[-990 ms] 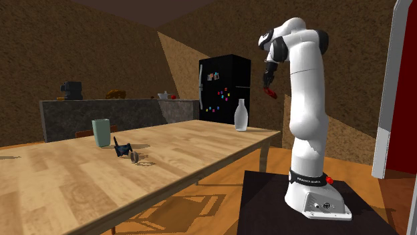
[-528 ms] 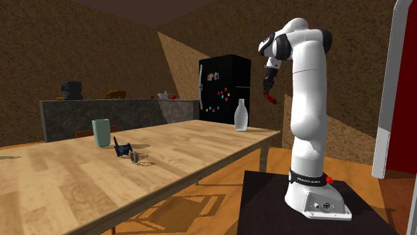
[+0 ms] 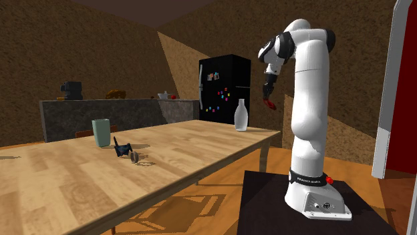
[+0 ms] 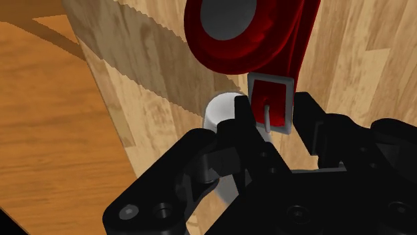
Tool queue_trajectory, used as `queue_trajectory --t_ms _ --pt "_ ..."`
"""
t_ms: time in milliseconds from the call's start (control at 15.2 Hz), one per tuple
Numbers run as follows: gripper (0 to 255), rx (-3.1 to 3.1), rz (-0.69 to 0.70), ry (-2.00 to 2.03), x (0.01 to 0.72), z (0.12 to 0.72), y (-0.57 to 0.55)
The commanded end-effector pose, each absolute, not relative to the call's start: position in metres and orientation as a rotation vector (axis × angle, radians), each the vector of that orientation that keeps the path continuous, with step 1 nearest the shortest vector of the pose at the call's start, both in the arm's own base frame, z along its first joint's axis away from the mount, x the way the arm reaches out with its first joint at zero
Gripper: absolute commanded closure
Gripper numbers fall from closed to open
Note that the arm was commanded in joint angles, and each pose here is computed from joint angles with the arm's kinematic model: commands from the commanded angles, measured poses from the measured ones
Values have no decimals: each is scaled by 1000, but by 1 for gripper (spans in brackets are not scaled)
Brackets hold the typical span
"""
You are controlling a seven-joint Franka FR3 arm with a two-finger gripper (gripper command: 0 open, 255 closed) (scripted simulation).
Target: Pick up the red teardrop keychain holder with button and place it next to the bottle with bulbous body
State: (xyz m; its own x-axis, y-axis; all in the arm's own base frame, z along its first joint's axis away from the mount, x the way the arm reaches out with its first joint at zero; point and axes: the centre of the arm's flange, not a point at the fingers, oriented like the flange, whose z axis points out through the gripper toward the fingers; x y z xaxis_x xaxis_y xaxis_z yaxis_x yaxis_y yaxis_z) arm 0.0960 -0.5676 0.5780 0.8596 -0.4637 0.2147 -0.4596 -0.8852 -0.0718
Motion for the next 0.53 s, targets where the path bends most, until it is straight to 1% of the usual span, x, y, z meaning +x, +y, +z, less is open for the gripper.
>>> queue_trajectory --t_ms 0,462 --pt "255 -3012 -355 748 95 567 -568" --pt "255 -3012 -355 748 95 530 -568"
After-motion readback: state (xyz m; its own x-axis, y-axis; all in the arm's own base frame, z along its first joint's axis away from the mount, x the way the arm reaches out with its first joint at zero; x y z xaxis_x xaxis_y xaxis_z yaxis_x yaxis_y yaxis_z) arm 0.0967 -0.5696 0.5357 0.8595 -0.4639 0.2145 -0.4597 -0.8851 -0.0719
